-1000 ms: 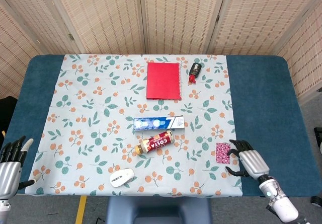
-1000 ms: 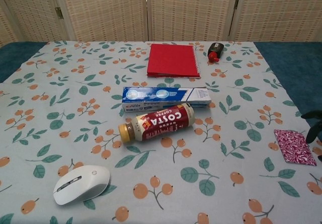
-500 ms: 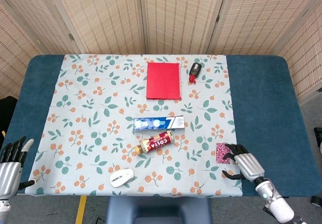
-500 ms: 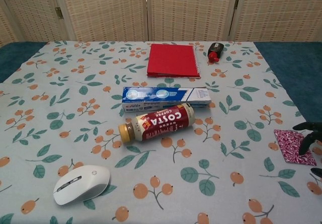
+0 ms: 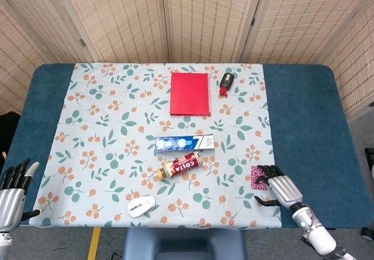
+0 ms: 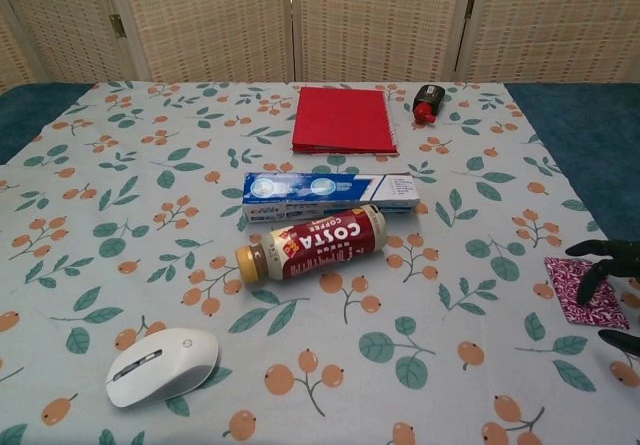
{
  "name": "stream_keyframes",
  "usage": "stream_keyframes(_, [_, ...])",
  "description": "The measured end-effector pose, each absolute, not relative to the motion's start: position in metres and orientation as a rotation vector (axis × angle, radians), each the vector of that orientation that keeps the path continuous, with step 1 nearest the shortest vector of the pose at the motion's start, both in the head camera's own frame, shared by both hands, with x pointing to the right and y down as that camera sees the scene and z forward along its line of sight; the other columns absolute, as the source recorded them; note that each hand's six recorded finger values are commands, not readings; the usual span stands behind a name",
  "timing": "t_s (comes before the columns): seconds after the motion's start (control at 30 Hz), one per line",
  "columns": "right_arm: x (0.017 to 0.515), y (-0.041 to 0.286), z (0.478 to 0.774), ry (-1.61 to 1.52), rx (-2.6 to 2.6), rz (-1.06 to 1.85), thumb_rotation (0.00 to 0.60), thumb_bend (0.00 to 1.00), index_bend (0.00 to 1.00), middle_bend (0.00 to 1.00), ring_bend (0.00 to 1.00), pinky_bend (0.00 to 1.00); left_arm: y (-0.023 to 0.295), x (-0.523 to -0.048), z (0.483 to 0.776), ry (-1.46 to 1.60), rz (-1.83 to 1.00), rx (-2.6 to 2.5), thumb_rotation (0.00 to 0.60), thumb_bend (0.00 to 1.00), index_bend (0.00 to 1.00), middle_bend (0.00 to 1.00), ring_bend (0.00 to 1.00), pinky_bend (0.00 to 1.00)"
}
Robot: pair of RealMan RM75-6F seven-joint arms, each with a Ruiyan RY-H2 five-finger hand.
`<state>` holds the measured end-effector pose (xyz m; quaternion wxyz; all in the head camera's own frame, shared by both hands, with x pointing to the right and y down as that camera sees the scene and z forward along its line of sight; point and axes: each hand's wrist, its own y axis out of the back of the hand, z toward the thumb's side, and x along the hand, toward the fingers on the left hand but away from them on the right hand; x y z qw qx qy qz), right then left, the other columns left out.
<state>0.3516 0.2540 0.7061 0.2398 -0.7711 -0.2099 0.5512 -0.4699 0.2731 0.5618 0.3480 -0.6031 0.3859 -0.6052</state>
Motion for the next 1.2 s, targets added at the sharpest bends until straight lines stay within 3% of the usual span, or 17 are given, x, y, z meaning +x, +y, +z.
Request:
stream_keyframes(0.77, [0.357, 0.260, 0.705, -0.537, -2.102, 1.521, 0.317, 0.37, 0.33, 0.10, 0.00, 0.00, 0.273, -0.470, 0.562, 1.004, -1.569, -1.573, 0.600, 0.18, 0.07, 0.00, 0.02, 0.00])
stream_keyframes(1.2, [0.358, 0.232, 0.716, -0.553, -2.046, 1.528, 0.317, 0.37, 0.33, 0.10, 0.00, 0.00, 0.276, -0.473, 0.562, 1.005, -1.583, -1.569, 0.600, 0.18, 0.07, 0.00, 0.02, 0.00])
